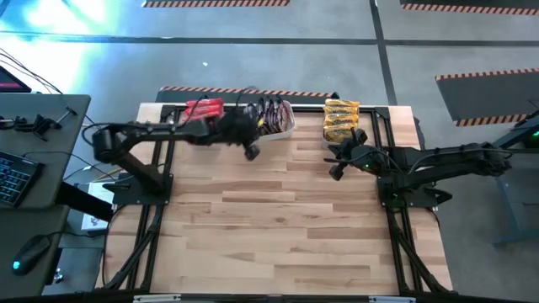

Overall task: Sort Maruchan noodles
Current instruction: Adjust the white bin

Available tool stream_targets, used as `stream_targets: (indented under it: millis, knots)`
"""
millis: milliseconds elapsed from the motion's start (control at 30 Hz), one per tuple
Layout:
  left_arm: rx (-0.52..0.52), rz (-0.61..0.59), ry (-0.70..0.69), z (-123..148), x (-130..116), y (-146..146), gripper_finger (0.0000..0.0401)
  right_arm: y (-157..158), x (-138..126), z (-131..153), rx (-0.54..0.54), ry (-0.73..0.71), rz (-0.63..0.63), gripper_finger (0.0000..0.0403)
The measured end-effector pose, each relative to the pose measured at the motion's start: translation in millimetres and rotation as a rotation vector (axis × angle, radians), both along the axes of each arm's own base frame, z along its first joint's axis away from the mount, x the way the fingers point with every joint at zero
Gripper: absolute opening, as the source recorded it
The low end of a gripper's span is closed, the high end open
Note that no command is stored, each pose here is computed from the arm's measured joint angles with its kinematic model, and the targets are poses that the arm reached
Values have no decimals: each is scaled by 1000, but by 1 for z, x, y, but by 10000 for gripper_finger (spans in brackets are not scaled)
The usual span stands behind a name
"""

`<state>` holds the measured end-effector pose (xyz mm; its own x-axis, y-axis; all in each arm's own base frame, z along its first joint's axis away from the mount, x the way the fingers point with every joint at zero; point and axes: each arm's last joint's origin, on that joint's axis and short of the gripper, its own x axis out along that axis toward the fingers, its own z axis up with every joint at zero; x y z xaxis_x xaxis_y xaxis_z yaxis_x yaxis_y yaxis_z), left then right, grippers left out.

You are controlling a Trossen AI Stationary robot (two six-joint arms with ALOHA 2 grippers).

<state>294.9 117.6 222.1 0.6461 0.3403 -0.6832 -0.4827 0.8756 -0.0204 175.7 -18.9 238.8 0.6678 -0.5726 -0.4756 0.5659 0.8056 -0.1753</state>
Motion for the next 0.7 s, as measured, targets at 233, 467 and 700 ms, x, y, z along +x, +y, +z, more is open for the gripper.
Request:
stream_targets:
  millis: [233, 467, 700]
  knots:
    - [19, 85, -4, -50, -11, -6, 0, -7, 6, 0, -17, -12, -19, 0]
    - [89, 190, 46, -84, -4, 14, 0, -14, 10, -7, -13, 31, -55, 0]
    - [86, 209, -4, -101, 1, 29, 0, -19, 14, -14, -9, 69, -77, 0]
